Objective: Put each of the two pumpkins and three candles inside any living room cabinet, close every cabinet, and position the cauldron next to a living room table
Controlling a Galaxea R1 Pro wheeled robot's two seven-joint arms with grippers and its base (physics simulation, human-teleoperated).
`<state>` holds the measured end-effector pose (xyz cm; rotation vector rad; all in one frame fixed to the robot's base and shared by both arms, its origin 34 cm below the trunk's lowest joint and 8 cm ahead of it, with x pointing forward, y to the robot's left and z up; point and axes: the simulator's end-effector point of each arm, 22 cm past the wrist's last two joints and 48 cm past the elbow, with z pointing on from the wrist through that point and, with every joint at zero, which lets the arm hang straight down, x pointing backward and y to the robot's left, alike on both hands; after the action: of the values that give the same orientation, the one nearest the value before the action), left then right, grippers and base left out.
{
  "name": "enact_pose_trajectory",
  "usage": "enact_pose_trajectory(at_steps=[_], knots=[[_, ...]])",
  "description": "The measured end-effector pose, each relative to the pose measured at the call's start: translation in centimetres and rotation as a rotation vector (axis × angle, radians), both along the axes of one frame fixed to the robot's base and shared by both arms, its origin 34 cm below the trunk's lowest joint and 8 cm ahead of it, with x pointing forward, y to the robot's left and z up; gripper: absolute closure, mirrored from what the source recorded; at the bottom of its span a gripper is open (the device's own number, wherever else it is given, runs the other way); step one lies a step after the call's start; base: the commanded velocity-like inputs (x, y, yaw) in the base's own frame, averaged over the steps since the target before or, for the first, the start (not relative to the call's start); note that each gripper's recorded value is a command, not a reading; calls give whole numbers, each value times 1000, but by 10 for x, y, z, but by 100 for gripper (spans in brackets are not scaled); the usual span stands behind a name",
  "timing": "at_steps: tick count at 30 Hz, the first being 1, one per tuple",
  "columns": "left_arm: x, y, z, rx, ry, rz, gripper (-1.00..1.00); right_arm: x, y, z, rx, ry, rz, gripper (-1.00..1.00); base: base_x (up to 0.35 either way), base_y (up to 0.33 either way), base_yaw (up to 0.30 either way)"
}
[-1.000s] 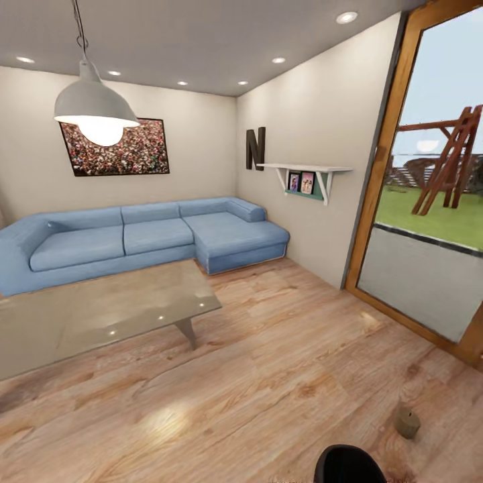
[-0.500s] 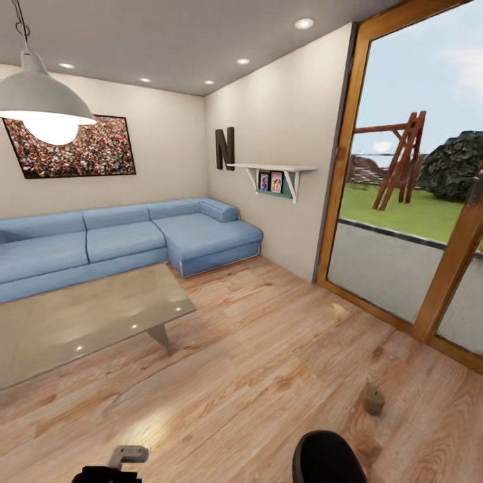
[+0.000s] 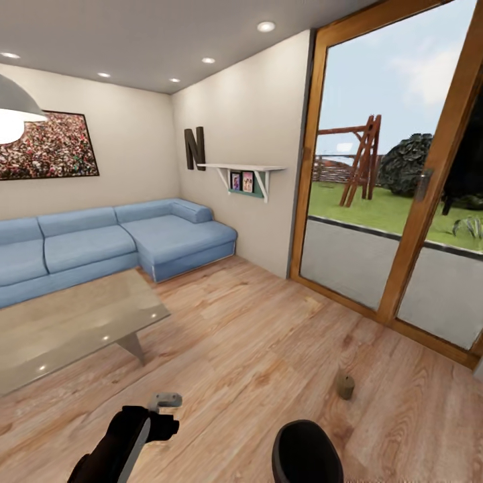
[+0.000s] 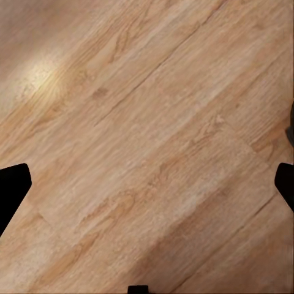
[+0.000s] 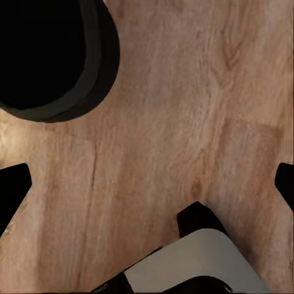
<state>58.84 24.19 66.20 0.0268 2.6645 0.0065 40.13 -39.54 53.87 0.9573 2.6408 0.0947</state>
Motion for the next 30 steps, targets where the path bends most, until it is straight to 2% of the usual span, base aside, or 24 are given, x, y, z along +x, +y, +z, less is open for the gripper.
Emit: enact_pose_trajectory(at_steps=[1,3,4,8,11,13,17,21,23,26,30], knots=[[6,-6,9,-9,-9,-3,-100,24,-9,24,-43,-22,1,-100,0,0,-250],[11,-12,16,-17,-19,-6,-100,47,-20,57,-113,-31,4,-100,0,0,-251],[13,-13,17,-19,-21,-7,-100,50,-23,65,-131,-29,4,-100,0,0,-253],[18,-27,24,-42,-31,-14,-100,66,-44,112,-267,-23,-26,-100,0,0,-254],[20,-38,26,-57,-35,-18,-100,72,-49,127,-304,-32,-36,-100,0,0,-246],[20,-48,26,-65,-31,-28,-100,71,-51,128,-319,-30,-37,-100,0,0,-142],[17,-73,25,-64,-27,-83,-100,70,-44,122,-320,-17,-15,-100,0,0,-44],[15,-85,25,-58,-28,-120,-100,50,-37,92,-323,47,3,-100,0,0,-8],[15,-86,26,-58,-31,-124,-100,43,-34,80,-327,54,1,-100,60,95,-2],[17,-87,29,-58,-40,-126,-100,45,-22,67,-314,18,16,-100,128,194,-70],[18,-85,30,-53,-42,-126,-100,54,-6,62,-266,-38,45,-100,102,168,-225]])
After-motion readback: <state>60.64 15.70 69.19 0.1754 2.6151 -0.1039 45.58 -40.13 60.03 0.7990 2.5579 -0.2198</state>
